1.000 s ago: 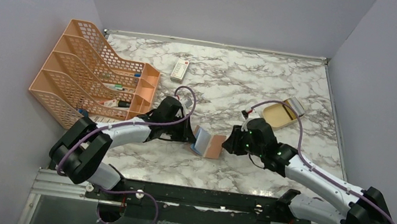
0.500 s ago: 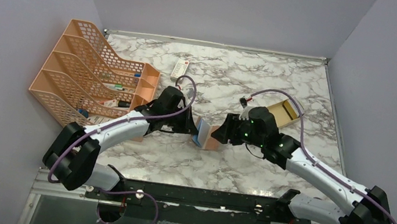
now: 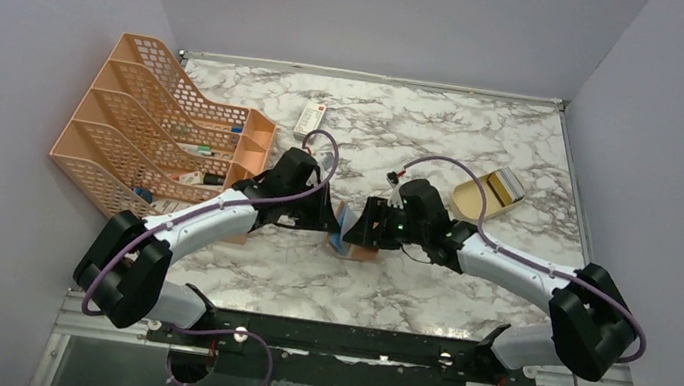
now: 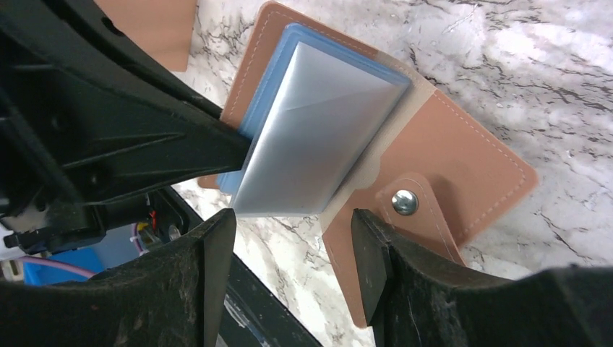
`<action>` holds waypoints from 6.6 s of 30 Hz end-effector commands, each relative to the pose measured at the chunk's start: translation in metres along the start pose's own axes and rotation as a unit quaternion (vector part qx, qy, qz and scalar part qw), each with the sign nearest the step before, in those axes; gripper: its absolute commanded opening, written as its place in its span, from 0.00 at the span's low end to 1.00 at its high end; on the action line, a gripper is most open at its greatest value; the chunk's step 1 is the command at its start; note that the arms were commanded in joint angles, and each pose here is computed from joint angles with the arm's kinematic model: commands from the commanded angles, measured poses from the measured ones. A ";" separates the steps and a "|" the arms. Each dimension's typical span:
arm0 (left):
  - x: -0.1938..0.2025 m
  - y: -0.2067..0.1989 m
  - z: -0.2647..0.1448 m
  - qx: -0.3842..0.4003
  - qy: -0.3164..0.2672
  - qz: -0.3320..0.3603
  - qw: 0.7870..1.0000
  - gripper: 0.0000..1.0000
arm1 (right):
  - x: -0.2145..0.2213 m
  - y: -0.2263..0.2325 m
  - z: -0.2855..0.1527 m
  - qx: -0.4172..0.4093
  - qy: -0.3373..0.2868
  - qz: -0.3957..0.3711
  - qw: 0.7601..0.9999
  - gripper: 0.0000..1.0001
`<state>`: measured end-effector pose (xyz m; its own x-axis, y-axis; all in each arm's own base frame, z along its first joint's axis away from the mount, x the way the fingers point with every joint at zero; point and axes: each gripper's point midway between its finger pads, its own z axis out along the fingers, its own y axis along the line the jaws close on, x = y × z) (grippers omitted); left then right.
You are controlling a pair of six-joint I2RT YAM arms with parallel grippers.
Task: Put the credit cards into the card holder
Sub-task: Open the card holder at the center of the board, then pick up the credit card from the storage box.
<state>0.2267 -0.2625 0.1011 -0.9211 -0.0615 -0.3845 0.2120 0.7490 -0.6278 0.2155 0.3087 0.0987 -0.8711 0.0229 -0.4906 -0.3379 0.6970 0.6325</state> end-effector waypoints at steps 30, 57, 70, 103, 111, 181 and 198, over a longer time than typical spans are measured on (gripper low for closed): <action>0.027 0.001 0.012 0.057 0.017 -0.016 0.998 0.00 | 0.027 -0.109 -0.018 0.252 0.019 -0.037 0.967 0.44; 0.010 -0.027 -0.018 0.114 -0.038 -0.003 0.993 0.00 | 0.034 -0.063 0.004 0.089 0.037 -0.101 0.990 0.40; 0.014 -0.011 -0.003 0.088 -0.030 -0.021 0.995 0.00 | 0.053 -0.096 -0.015 0.167 0.065 -0.108 0.978 0.57; 0.008 0.005 -0.024 0.004 0.015 0.118 0.993 0.00 | -0.147 -0.102 -0.030 0.248 -0.089 -0.203 0.943 0.45; 0.017 0.003 -0.033 0.020 0.036 0.163 0.986 0.00 | -0.194 -0.190 -0.080 0.398 -0.095 -0.180 0.895 0.46; 0.020 -0.006 -0.046 0.045 0.028 0.187 0.981 0.00 | -0.192 -0.329 -0.179 0.664 0.018 -0.165 0.729 0.22; 0.022 -0.005 -0.042 0.046 0.036 0.179 0.982 0.00 | -0.189 -0.317 -0.174 0.643 0.030 -0.127 0.755 0.10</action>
<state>0.1865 -0.2316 0.1154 -0.8148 0.2507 -0.5227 0.5314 0.6834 -0.5006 0.4222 -0.0472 0.0845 -0.8681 -0.2805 -0.4096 0.0595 0.7603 -0.6468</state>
